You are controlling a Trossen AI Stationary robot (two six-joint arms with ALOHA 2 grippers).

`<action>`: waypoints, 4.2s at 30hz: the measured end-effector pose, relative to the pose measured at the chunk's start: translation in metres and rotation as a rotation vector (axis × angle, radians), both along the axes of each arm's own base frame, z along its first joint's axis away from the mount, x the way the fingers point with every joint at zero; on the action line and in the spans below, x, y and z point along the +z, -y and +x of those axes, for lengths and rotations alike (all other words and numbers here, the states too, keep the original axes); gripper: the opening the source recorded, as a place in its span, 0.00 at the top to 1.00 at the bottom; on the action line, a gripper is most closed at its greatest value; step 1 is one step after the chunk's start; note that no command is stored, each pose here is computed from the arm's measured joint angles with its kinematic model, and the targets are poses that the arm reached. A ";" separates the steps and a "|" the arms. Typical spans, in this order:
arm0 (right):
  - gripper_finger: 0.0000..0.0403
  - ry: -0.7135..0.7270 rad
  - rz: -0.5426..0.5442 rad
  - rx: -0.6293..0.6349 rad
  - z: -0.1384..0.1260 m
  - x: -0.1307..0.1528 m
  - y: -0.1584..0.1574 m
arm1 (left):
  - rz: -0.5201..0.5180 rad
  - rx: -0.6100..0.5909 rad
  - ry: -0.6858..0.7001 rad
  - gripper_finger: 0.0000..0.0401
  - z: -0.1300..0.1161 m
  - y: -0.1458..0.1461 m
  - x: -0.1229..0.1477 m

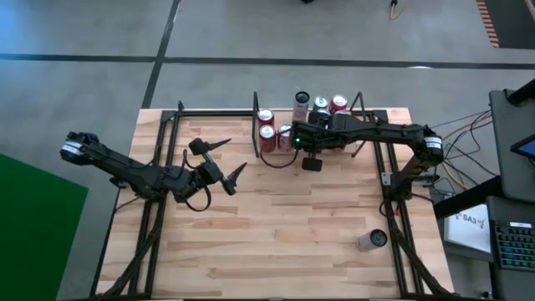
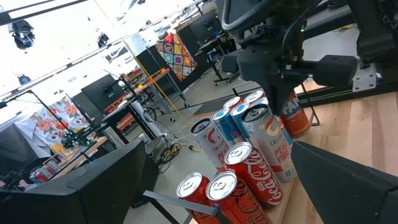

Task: Place canned beverage on shelf
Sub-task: Put the left white and pink soda can on the shelf

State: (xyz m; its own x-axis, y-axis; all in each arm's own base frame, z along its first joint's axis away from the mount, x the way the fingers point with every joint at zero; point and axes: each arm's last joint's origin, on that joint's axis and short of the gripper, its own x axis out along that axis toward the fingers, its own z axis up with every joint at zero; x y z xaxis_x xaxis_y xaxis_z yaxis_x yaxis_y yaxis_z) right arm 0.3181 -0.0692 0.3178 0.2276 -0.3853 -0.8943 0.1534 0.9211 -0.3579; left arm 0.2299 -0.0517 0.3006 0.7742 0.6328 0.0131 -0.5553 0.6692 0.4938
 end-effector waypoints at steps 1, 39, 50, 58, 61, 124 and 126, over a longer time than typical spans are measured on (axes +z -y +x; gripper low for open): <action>0.98 0.004 -0.001 -0.002 0.000 0.000 0.001 | 0.000 0.000 0.000 0.03 0.000 0.000 0.000; 0.98 0.109 0.023 0.006 -0.006 0.016 -0.004 | -0.013 0.000 0.010 0.03 0.000 0.000 0.000; 0.98 0.397 -0.006 0.167 -0.021 0.028 -0.022 | -0.038 0.007 0.057 0.03 0.001 -0.002 0.004; 0.98 0.482 -0.071 0.242 -0.037 0.002 -0.024 | 0.082 0.051 0.016 0.03 0.003 -0.020 0.026; 0.98 0.453 -0.054 0.215 -0.046 -0.007 -0.023 | 0.124 0.065 -0.014 0.03 0.003 -0.029 0.026; 0.98 0.719 -0.084 -0.318 -0.059 -0.066 -0.009 | 0.201 0.247 -0.151 0.03 0.004 -0.061 0.021; 0.98 0.696 -0.073 -0.324 -0.064 -0.066 -0.010 | 0.201 0.247 -0.154 0.03 0.005 -0.061 0.021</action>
